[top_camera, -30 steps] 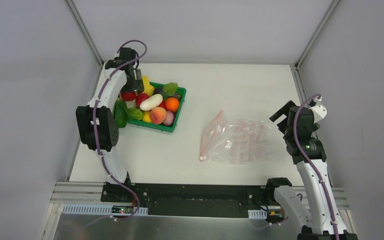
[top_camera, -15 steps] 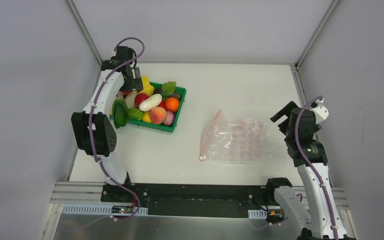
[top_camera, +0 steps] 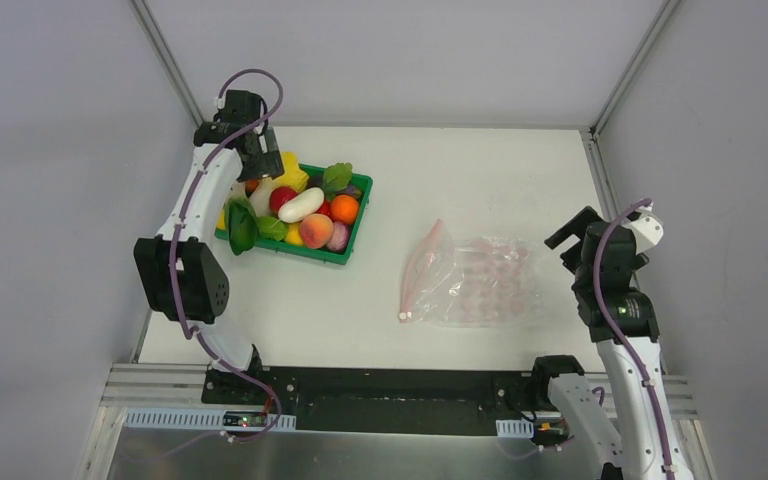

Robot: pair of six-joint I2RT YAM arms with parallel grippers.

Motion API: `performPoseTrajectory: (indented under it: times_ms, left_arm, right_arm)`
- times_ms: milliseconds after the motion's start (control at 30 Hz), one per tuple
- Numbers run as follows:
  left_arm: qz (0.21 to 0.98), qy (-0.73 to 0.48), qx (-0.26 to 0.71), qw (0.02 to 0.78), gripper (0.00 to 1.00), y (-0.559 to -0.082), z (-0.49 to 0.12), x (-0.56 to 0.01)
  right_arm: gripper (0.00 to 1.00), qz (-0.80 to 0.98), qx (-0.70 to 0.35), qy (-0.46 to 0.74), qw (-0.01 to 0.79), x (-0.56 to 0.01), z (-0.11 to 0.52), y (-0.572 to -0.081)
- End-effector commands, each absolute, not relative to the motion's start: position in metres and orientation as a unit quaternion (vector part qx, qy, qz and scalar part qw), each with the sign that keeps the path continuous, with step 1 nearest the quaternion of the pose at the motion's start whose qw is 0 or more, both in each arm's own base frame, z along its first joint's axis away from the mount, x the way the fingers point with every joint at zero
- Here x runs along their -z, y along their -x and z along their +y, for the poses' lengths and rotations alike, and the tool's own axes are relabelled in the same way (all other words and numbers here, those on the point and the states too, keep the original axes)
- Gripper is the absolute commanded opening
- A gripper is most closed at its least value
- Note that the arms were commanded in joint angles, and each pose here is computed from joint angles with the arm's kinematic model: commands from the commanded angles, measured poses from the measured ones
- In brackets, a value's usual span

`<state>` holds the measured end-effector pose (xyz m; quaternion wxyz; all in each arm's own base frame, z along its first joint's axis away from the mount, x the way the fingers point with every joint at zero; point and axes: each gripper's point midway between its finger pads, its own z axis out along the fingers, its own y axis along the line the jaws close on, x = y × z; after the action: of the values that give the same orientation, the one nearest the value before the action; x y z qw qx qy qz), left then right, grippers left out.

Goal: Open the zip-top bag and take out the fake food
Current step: Reset both arms

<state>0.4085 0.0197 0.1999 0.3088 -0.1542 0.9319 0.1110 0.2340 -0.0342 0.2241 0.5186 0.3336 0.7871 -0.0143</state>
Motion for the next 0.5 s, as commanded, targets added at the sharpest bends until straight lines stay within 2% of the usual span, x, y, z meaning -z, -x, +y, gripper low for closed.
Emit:
performPoseTrajectory:
  times_ms: [0,267,467]
  left_arm:
    - [0.900,0.186,-0.109,0.378,0.99,-0.416,0.031,-0.242]
    - [0.886,0.221,-0.100,0.396,0.99,-0.437,0.042,-0.260]
    - [0.870,0.231,-0.077,0.428,0.99,-0.404,0.038,-0.273]
  right_arm:
    - [0.96,0.771,0.032,-0.334,0.541,-0.242,-0.044,-0.227]
    - [0.96,0.759,0.036,-0.327,0.562,-0.253,-0.048,-0.224]
    - [0.97,0.740,0.045,-0.325,0.587,-0.270,-0.055,-0.215]
